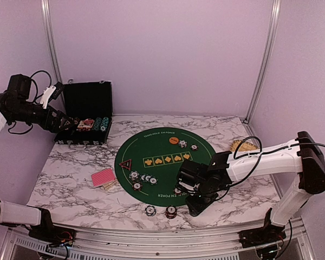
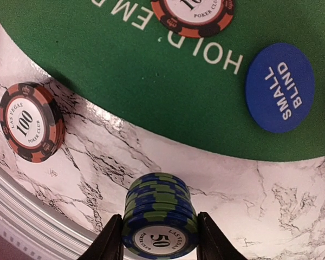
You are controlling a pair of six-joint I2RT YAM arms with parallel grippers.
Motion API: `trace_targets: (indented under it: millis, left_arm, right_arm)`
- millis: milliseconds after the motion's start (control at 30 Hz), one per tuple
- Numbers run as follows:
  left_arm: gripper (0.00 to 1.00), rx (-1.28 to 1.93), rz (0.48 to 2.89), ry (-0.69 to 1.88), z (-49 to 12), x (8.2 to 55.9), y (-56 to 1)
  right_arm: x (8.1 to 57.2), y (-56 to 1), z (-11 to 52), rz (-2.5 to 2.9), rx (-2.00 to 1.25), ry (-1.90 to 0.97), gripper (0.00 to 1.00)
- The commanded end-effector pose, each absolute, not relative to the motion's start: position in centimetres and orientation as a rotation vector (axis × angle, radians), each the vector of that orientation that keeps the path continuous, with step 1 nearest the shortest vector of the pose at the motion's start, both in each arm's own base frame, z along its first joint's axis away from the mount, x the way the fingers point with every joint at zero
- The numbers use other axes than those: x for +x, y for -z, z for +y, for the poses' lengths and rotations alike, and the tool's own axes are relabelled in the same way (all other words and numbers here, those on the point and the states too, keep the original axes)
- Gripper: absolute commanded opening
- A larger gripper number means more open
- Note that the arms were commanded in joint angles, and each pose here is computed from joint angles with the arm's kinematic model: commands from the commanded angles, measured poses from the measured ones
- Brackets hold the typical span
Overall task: Distribute texas hold em gaming equipment
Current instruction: Pick up the pile of poker chips from the pile of poker chips, then place the poker chips pile in the big blind area.
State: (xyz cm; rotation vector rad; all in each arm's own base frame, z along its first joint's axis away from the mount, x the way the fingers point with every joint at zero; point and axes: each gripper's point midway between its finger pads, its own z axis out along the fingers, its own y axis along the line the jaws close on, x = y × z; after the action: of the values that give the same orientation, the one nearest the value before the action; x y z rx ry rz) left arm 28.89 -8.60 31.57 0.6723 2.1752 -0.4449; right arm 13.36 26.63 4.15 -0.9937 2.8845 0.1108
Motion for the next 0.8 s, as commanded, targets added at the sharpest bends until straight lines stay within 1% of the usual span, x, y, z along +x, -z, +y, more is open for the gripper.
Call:
trace_targets:
  millis: [0, 300, 467, 600, 767]
  left_arm:
    - [0.99, 0.691, 2.174, 0.453, -8.8, 28.4, -31.7]
    - [0.99, 0.692, 2.172, 0.456, -8.9, 28.2, -31.7]
    - [0.99, 0.694, 2.171, 0.457, -8.9, 28.2, -31.7]
    - [0.99, 0.696, 2.172, 0.467, -9.0, 28.2, -31.6]
    - [0.99, 0.695, 2.180, 0.469, -9.0, 28.1, -31.3]
  right_arm:
    - [14.0, -5.5, 27.0, 2.843, -0.988, -0.102, 0.41]
    - [14.6, -7.2, 27.1, 2.817, -0.998, -0.077, 0.40]
    - [16.2, -8.9, 27.2, 2.777, -0.983, -0.038, 0.39]
    - [19.8, -10.8, 27.3, 2.732, -0.912, -0.031, 0.38]
    - [26.8, -13.2, 27.4, 2.653, -0.776, -0.020, 0.35]
